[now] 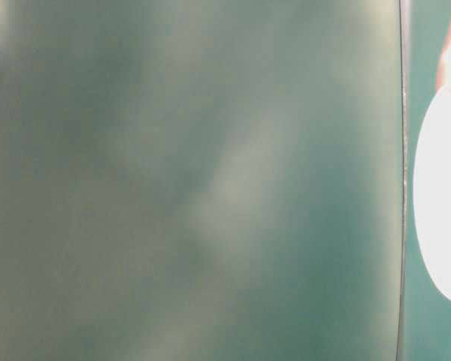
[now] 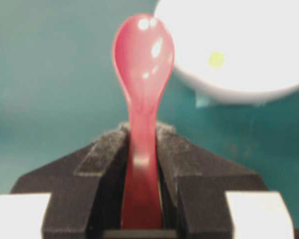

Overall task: Scoop the yellow hexagonal prism block from the bowl with a spoon using the right arm.
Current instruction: 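Lift the spoon and swing it over the white bowl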

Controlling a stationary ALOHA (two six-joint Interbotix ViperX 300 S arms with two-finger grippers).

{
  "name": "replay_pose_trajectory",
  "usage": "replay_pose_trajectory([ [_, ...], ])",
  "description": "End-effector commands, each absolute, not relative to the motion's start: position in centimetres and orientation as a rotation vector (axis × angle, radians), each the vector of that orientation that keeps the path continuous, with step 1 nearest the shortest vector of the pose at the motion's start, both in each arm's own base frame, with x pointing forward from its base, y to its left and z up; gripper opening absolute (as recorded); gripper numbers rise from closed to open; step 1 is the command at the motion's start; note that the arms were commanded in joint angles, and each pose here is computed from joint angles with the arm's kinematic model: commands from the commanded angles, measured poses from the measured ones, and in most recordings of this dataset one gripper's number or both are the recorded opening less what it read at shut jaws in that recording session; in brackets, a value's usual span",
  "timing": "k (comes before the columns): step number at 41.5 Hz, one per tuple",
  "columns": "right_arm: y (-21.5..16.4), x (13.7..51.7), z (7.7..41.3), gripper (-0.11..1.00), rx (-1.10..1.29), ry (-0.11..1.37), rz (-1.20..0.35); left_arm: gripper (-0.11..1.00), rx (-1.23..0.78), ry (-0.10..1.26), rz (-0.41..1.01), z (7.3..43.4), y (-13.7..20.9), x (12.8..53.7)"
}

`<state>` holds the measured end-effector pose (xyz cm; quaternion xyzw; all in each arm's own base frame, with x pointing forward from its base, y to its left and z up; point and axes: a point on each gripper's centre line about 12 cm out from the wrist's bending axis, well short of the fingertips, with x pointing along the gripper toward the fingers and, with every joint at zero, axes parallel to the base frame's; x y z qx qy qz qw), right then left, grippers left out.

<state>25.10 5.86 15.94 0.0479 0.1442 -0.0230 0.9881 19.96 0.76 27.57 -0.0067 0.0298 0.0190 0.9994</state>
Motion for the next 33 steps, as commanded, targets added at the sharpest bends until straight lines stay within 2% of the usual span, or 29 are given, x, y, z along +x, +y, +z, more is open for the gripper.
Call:
replay_pose_trajectory([
  [1,5.4,26.2,18.6,0.23,0.113,0.279,-0.032,0.01,-0.012,0.041,0.039,28.4,0.8,20.2],
  [12,2.1,27.7,23.6,0.23,0.121,0.334,-0.025,0.01,-0.012,0.041,0.039,28.3,0.8,20.3],
  [24,-1.7,28.5,25.4,0.23,0.166,0.476,-0.040,0.01,-0.013,0.041,0.039,28.4,0.8,20.2],
  [33,-2.8,29.3,27.4,0.23,0.162,0.488,-0.032,0.01,-0.015,0.041,0.039,28.4,0.8,20.2],
])
